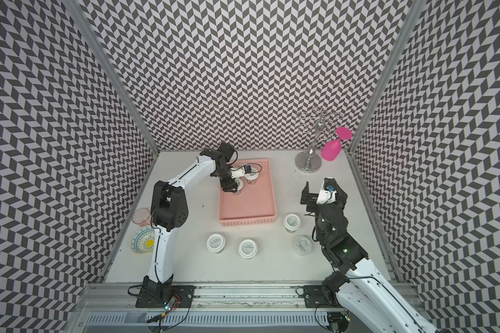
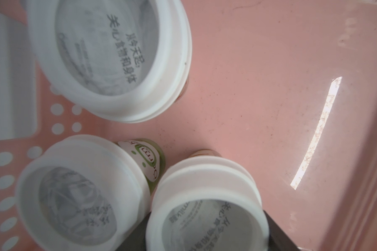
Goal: Put the yogurt in the basket
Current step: Place the yogurt in the basket.
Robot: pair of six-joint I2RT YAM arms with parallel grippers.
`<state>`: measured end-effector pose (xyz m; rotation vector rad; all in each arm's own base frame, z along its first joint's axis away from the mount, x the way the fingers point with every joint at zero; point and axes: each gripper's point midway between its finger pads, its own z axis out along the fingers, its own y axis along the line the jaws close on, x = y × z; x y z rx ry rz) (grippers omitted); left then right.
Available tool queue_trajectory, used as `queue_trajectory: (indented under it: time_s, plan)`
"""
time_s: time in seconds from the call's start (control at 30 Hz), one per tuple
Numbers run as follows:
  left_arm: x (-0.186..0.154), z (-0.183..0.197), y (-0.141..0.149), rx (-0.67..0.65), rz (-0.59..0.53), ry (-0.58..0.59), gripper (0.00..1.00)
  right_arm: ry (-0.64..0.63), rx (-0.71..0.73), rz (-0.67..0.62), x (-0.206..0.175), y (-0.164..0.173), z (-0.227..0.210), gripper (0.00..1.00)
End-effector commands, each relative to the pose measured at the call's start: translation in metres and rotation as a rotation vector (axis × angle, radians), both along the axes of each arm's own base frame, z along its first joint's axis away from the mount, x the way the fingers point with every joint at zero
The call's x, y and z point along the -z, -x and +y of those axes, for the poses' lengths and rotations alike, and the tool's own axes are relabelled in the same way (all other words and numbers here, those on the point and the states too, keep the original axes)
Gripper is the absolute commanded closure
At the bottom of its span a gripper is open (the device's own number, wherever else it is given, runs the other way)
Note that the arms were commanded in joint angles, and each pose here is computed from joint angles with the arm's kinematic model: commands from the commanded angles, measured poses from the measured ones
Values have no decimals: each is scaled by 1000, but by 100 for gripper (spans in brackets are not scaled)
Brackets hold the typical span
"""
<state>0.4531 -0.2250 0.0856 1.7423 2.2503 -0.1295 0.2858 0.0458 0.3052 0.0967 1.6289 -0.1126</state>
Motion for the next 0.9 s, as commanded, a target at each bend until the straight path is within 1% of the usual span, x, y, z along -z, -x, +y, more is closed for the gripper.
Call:
queue_trajectory:
  time_s: [0.0,0.2,0.27,0.4,0.6,0.77,0.8,0.87]
  plan:
    - [15,9,14,9,73,-41,28,-21,3,-46,-10,2,-1,1]
    - [8,5,17,6,72,-34,20,-21,5,-45,-10,2,-1,0]
    - [2,2,15,4,58,-18,17,-23,6,-48,-11,2,-2,0]
    - [-14,-3,14,3,34,20,13,-24,8,-49,-10,3,-2,0]
    - [-44,-9,17,10,0,72,7,-24,10,-51,-11,4,-3,0]
    - [-70,-10,24,6,-18,108,7,-23,6,-50,-11,3,-2,0]
    - [-77,-11,26,4,-25,120,4,-21,5,-47,-10,3,-2,0]
    - [-91,-12,29,-2,-40,146,3,-23,6,-47,-10,3,-2,0]
